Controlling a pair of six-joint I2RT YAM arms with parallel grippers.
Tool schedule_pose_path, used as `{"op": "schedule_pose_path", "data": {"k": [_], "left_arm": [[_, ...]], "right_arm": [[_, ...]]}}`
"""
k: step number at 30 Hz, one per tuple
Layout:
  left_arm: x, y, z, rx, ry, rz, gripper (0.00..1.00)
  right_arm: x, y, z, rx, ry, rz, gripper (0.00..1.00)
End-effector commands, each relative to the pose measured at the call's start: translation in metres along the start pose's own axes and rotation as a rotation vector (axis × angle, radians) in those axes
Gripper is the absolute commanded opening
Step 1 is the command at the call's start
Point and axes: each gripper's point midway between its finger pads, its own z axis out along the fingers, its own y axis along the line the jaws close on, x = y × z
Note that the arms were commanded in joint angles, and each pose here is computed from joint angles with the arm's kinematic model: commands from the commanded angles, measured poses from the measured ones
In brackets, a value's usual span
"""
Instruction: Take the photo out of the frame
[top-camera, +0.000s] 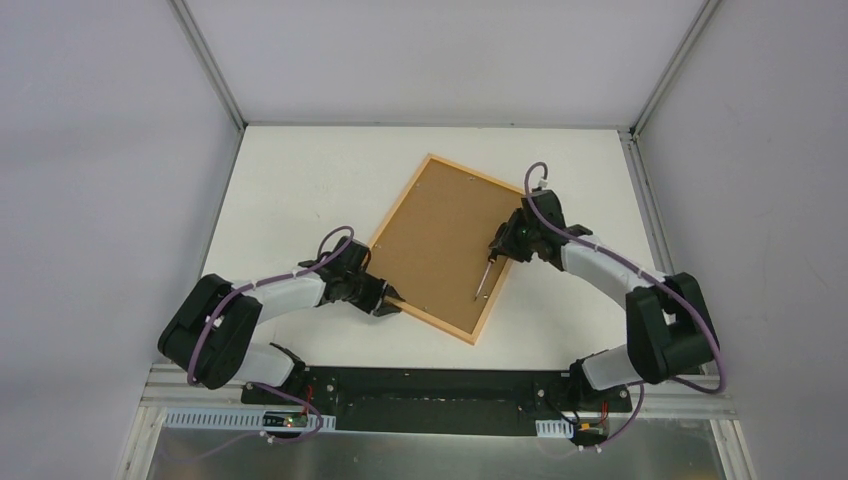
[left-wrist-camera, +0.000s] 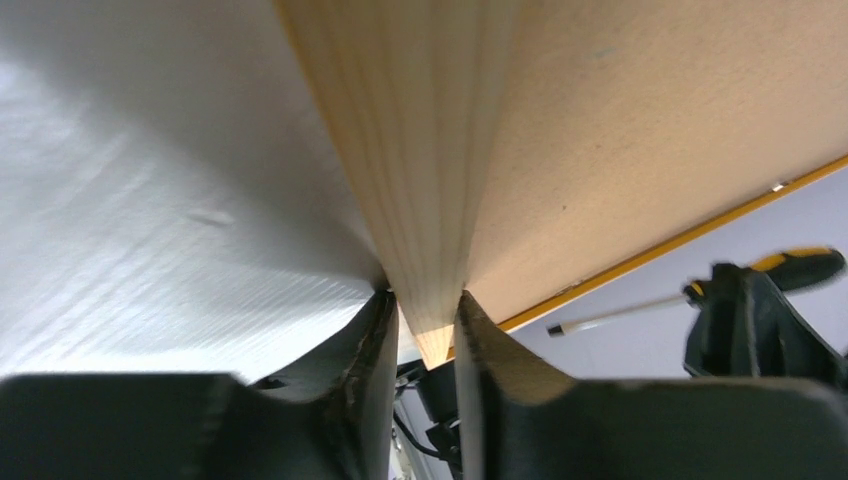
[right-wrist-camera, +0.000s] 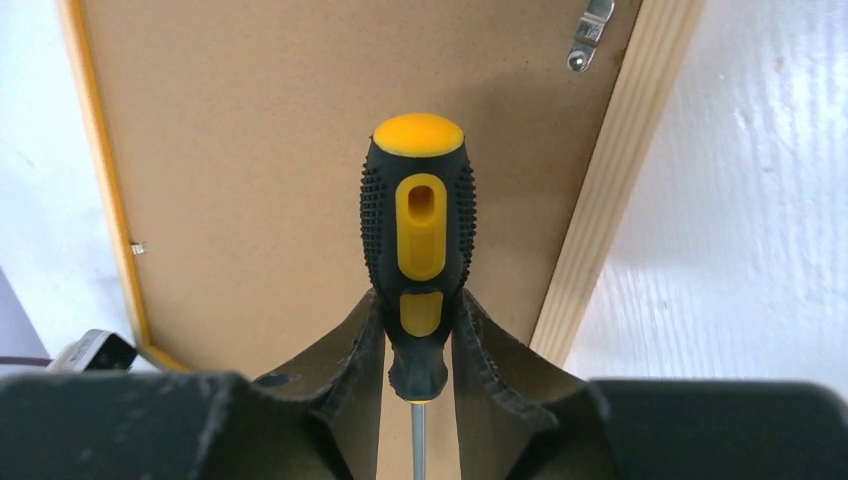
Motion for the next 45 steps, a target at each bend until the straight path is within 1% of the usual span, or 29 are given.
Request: {"op": "schedule_pose_path", "data": {"k": [1,4,7,10,11,14,16,18,19,21,24,25,28,33,38,39,40,41,42,44,45], "left_arm": [[-0.001,0.055,-0.009,-0.195,-0.007,0.062,0.45],[0.004,0.04,-0.027,-0.141,-0.005,0.146,0.65],[0.007,0.012,-0.053,-0.033,-0.036,0.267,0.82],[0.014,-0.02,-0.079,0.095,-0.062,0.429,0.85],[0.02,-0.035,-0.089,0.155,-0.063,0.514,0.85],[0.049,-0.076,-0.123,0.324,-0.074,0.778,0.87],[0.072,-0.095,-0.14,0.438,-0.054,0.899,0.89],[0.093,-0.109,-0.147,0.534,-0.014,0.96,0.91],[0.102,-0.111,-0.147,0.552,0.016,0.979,0.92],[0.118,-0.111,-0.142,0.555,0.071,1.042,0.96],[0.141,-0.107,-0.134,0.541,0.12,1.121,0.95],[0.146,-0.106,-0.13,0.529,0.13,1.134,0.93],[0.159,-0.102,-0.12,0.506,0.168,1.174,0.84],[0.176,-0.093,-0.115,0.497,0.209,1.227,0.73],[0.188,-0.083,-0.109,0.477,0.277,1.261,0.54],[0.188,-0.081,-0.107,0.474,0.282,1.267,0.47],[0.187,-0.079,-0.106,0.469,0.282,1.271,0.37],[0.185,-0.078,-0.105,0.466,0.276,1.275,0.26],[0.183,-0.077,-0.104,0.462,0.267,1.282,0.1],[0.176,-0.075,-0.107,0.467,0.229,1.314,0.0],[0.172,-0.074,-0.109,0.467,0.207,1.332,0.0]], "right_arm": [[-0.027,0.028,-0.056,-0.058,-0.094,-0.047,0.0],[-0.016,0.023,-0.078,-0.055,-0.063,-0.089,0.0],[0.003,0.025,-0.091,-0.069,0.032,-0.09,0.0],[0.018,0.036,-0.1,-0.113,0.095,-0.077,0.0],[0.024,0.041,-0.103,-0.123,0.126,-0.068,0.0],[0.037,0.058,-0.111,-0.137,0.177,-0.049,0.0],[0.045,0.071,-0.114,-0.158,0.194,-0.008,0.0],[0.051,0.083,-0.117,-0.175,0.206,0.032,0.0],[0.053,0.089,-0.118,-0.18,0.209,0.053,0.0],[0.057,0.096,-0.12,-0.174,0.206,0.094,0.0],[0.064,0.108,-0.125,-0.199,0.223,0.132,0.0],[0.067,0.112,-0.126,-0.207,0.232,0.137,0.0],[0.074,0.118,-0.131,-0.219,0.242,0.145,0.0],[0.079,0.121,-0.138,-0.239,0.235,0.15,0.0],[0.079,0.125,-0.143,-0.266,0.228,0.159,0.0],[0.079,0.125,-0.144,-0.269,0.227,0.158,0.0],[0.079,0.126,-0.145,-0.27,0.226,0.156,0.0],[0.078,0.127,-0.147,-0.274,0.224,0.151,0.0],[0.078,0.128,-0.149,-0.282,0.224,0.141,0.0],[0.077,0.13,-0.153,-0.305,0.222,0.097,0.0],[0.078,0.13,-0.156,-0.317,0.221,0.051,0.12]]}}
